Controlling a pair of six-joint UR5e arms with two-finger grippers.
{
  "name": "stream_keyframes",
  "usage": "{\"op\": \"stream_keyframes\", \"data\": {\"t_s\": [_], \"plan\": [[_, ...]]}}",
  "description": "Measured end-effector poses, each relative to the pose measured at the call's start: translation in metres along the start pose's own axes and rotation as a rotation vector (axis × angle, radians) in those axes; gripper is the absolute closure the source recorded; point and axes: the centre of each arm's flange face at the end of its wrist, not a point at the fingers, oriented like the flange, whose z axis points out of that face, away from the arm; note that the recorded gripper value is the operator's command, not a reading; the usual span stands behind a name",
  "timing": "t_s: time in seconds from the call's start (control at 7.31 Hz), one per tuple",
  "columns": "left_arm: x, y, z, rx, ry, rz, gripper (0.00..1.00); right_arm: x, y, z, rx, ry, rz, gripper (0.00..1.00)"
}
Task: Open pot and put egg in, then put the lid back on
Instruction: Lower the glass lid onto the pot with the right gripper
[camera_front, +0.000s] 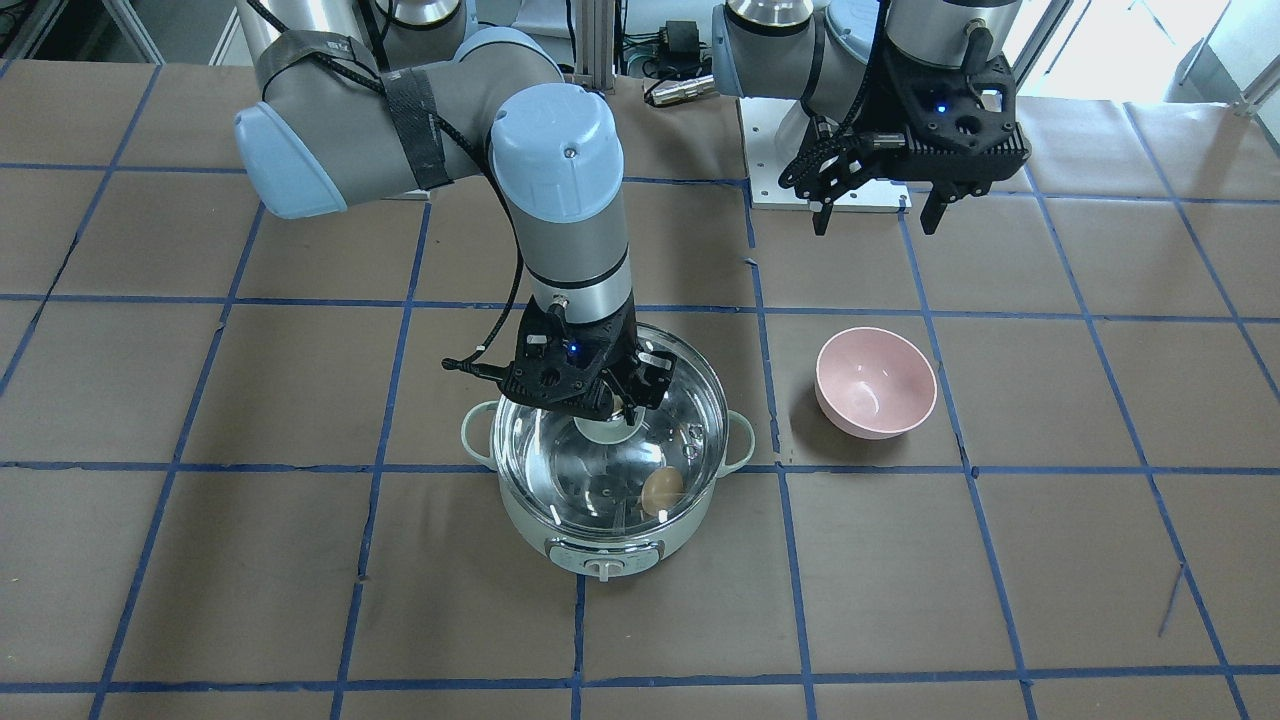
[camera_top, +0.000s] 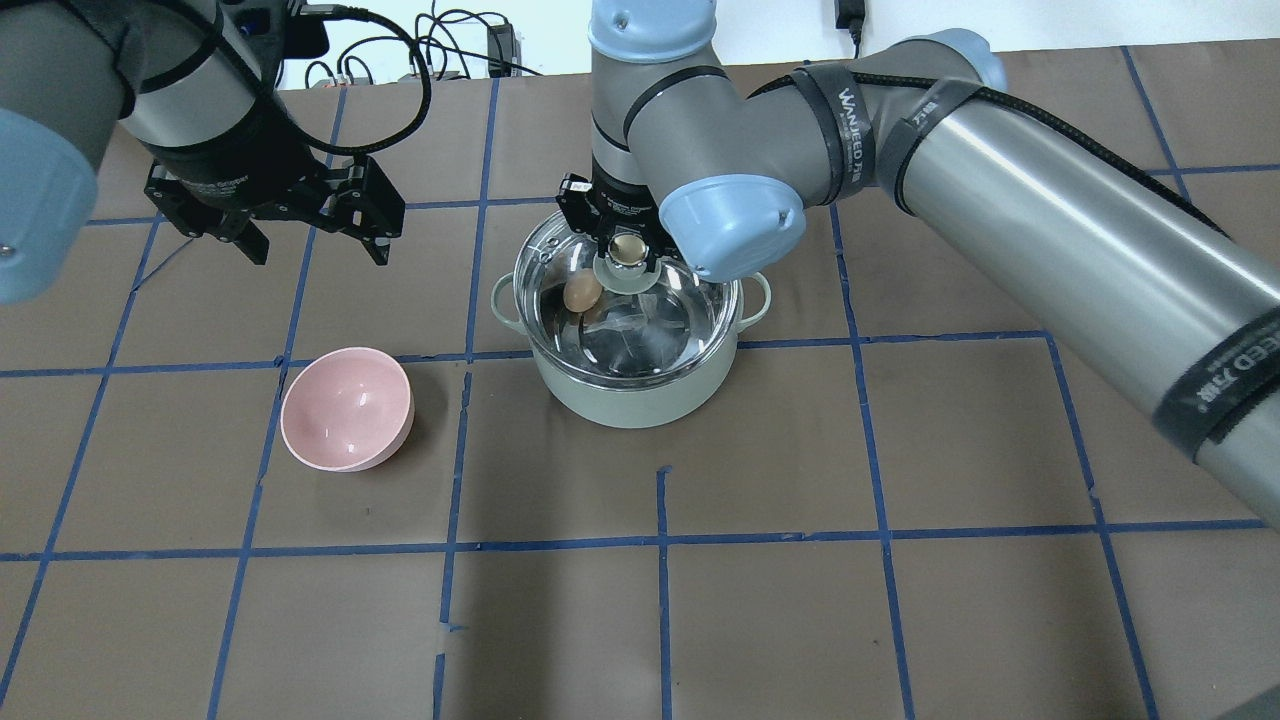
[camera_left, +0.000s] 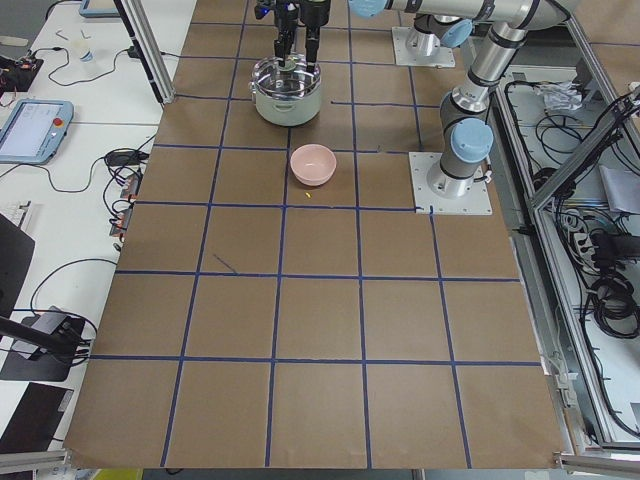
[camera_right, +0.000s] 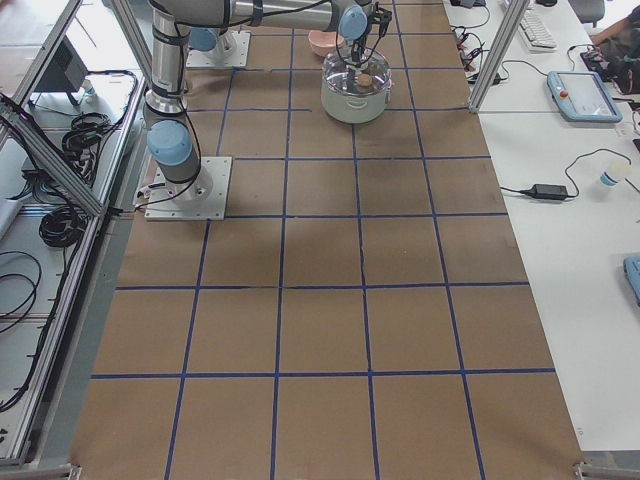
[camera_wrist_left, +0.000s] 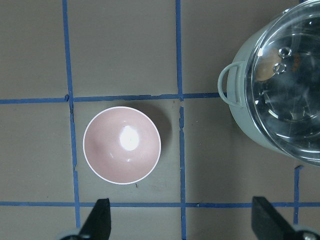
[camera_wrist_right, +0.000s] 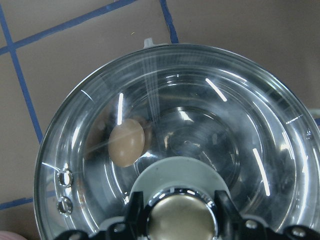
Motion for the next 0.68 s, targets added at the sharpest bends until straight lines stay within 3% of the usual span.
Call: {"op": "stream_keyframes", "data": {"t_s": [0.27,0.68], "plan": [[0.0001,0.0003,0.0008,-0.002,0.000,0.001,0.00,0.0001,-0.0001,0.0001,0.001,-0.001,0.000,0.35],[0.0000,0.0003,0.0010,-0.002,-0.001,0.001,0.00,0.0003,-0.0012,-0.0008,0.004,-0.001,-0.001,0.30]]}}
